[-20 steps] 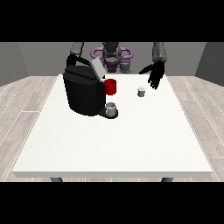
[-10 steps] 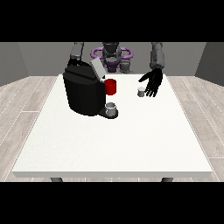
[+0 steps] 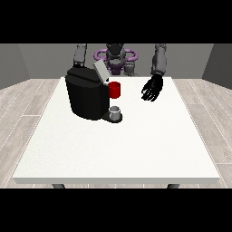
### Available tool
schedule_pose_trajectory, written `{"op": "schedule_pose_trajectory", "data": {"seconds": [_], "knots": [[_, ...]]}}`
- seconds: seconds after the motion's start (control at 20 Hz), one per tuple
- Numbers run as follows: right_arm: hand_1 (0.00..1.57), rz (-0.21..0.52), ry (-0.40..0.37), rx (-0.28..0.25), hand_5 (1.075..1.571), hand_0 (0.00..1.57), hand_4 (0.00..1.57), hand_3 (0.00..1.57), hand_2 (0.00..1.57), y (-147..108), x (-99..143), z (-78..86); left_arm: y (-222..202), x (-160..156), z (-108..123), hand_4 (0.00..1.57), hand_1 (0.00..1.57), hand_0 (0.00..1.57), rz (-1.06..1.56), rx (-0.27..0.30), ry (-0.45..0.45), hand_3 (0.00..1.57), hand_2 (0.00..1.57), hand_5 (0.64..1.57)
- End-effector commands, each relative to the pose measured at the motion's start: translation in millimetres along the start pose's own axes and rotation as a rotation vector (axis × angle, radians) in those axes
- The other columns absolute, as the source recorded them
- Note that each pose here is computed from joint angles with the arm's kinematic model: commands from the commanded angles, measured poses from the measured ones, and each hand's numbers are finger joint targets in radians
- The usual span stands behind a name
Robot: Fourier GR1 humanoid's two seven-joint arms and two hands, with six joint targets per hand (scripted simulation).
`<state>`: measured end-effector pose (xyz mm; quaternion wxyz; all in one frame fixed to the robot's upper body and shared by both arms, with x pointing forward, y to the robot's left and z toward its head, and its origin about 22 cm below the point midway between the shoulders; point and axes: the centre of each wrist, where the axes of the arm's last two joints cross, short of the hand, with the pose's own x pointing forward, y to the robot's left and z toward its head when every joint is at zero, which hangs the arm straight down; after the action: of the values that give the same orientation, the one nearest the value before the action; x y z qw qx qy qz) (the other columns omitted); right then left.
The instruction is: Insert the coffee pod into the coffee machine and close the lid
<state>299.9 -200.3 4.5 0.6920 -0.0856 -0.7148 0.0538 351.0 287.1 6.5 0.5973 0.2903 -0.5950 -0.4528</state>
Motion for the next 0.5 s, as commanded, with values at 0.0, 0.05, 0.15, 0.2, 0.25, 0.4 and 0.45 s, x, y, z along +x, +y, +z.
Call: {"op": "schedule_pose_trajectory", "data": {"seconds": [0.0, 0.05, 0.15, 0.2, 0.25, 0.4, 0.45], "knots": [[0.00, -0.007, 0.011, 0.028, 1.571, 0.00, 0.00, 0.00, 0.00, -1, 5, -4.9, -12, -1, -4, 0.37, 0.82, 0.82, -0.106, -0.046, 0.026, 0.80, 0.96, 1.571], [0.00, -0.014, 0.028, 0.034, 1.571, 0.00, 0.00, 0.00, 0.00, 2, 1, -2.5, 6, -12, -5, 0.34, 0.76, 0.76, -0.105, -0.085, 0.016, 0.81, 0.95, 1.571], [0.00, -0.025, -0.037, 0.019, 1.571, 0.00, 0.00, 0.00, 0.00, -11, -2, -9.1, -4, -10, -4, 0.34, 0.87, 0.87, -0.178, -0.104, 0.026, 0.88, 1.02, 1.571], [0.00, -0.018, -0.043, 0.038, 1.571, 0.00, 0.00, 0.00, 0.00, 7, -6, -6.3, 6, -9, -8, 0.33, 0.91, 0.91, -0.206, -0.091, 0.018, 0.89, 1.04, 1.571], [0.00, -0.035, -0.011, 0.028, 1.571, 0.00, 0.00, 0.00, 0.00, -2, -11, -5.8, -1, -11, -8, 0.28, 0.88, 0.88, -0.211, -0.100, 0.031, 0.82, 1.00, 1.571], [0.00, 0.002, 0.010, 0.032, 1.571, 0.00, 0.00, 0.00, 0.00, 13, 0, -6.8, 8, -27, -7, 0.39, 0.79, 0.79, -0.217, -0.163, 0.076, 0.85, 0.96, 1.571], [0.00, -0.016, 0.023, 0.044, 1.571, 0.00, 0.00, 0.00, 0.00, 6, -11, 3.2, -21, -20, -4, 0.39, 0.73, 0.73, -0.239, -0.160, 0.075, 0.85, 0.96, 1.571]]}}
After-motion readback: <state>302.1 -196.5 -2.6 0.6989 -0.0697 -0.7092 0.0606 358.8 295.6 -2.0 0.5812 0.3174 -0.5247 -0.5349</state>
